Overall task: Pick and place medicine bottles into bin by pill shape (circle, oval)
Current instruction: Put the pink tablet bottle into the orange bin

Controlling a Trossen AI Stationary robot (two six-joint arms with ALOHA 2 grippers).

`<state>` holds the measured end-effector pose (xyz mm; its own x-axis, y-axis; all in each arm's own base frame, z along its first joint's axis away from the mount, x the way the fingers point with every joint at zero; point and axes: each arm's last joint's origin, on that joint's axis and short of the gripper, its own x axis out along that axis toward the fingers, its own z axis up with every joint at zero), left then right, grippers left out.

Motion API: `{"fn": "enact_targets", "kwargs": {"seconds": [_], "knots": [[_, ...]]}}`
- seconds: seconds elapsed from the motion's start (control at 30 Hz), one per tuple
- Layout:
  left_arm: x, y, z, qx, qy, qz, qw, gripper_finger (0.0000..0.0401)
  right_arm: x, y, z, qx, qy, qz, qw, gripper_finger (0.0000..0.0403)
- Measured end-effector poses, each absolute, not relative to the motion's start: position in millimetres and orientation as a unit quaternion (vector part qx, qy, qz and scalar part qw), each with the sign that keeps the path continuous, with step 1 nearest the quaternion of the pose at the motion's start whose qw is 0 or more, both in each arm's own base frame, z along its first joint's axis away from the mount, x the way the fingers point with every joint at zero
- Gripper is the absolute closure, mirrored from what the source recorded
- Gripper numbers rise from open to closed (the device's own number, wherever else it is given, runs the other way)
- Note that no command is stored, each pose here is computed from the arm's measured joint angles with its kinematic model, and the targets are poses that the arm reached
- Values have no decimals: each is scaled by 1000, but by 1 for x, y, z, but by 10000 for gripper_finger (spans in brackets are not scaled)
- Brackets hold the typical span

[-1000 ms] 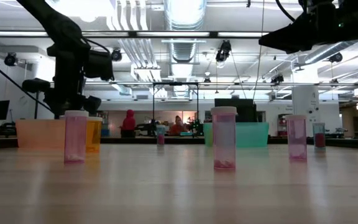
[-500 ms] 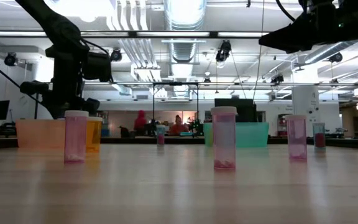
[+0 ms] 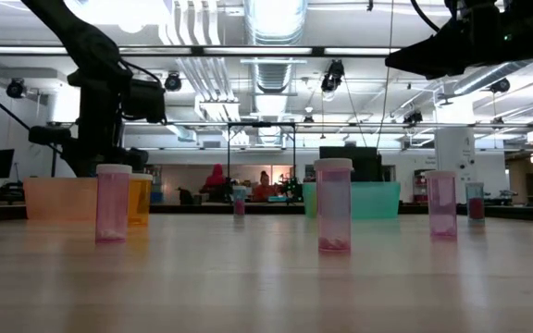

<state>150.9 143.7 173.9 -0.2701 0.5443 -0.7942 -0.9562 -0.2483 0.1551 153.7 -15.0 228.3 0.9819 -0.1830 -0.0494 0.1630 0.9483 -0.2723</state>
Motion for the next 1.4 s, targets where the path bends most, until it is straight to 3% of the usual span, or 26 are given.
{"fn": "enact_targets", "kwargs": {"seconds": [1.17,1.4], "knots": [[149,146,174,-316,328,729,511,292,154,-15,228,-136,37,-88,986,225],[149,146,174,-316,329,729,511,243,154,-15,228,-136,37,-88,986,225]]}}
